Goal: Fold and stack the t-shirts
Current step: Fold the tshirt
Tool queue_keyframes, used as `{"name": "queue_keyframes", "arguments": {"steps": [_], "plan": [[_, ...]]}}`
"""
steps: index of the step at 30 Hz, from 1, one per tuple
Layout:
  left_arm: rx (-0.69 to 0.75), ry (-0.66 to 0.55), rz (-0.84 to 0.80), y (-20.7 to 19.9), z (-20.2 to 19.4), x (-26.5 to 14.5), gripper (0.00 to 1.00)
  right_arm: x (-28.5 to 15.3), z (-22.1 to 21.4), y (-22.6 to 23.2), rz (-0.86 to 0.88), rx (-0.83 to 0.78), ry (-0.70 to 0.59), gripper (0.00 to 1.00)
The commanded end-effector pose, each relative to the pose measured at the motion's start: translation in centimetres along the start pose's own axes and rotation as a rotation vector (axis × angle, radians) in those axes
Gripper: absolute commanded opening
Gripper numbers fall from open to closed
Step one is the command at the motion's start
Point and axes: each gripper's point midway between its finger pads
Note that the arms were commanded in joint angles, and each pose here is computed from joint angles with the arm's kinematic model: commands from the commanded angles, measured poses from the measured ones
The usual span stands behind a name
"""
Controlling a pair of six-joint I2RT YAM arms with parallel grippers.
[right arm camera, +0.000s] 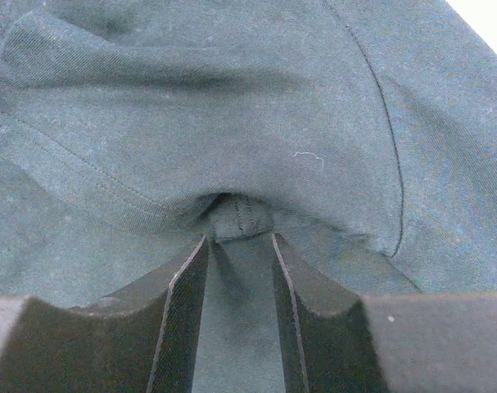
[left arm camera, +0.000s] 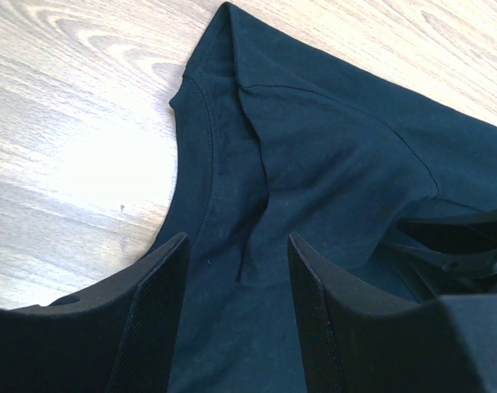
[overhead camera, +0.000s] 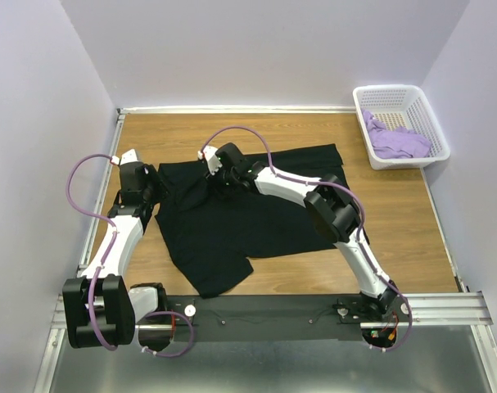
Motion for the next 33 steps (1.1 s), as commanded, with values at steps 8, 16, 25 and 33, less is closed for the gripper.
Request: {"name": "queue_keyframes", "arguments": {"steps": [8,16,25,33], "plan": [[0.013,-0.026,-0.03,-0.7,1.0,0.1,0.59,1.7,-0.6,0.8,0.006,-0.005,0.007,0.39],[0.014,-0.021,-0.026,-0.6,0.8,0.1,0.59,1.2,0.0,0.9,0.002,-0.011,-0.004,0.07],[0.017,-0.022,-0.025,-0.6,0.8,0.1,0.59,-1.8,1.5,0.7,-0.037,-0.044,-0.039,0.01],[0.019,-0.019,-0.02,-0.5,0.7,0.1,0.59,-3.2,0.9,1.3,-0.014,-0.026,-0.024,0.0]]}}
Point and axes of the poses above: each gripper's point midway between its finger pads, its own x axis out along the fingers, its own y axis along the line the jaws close on, z = x × y, and after that the axes turned 15 degrees about x, right-handed
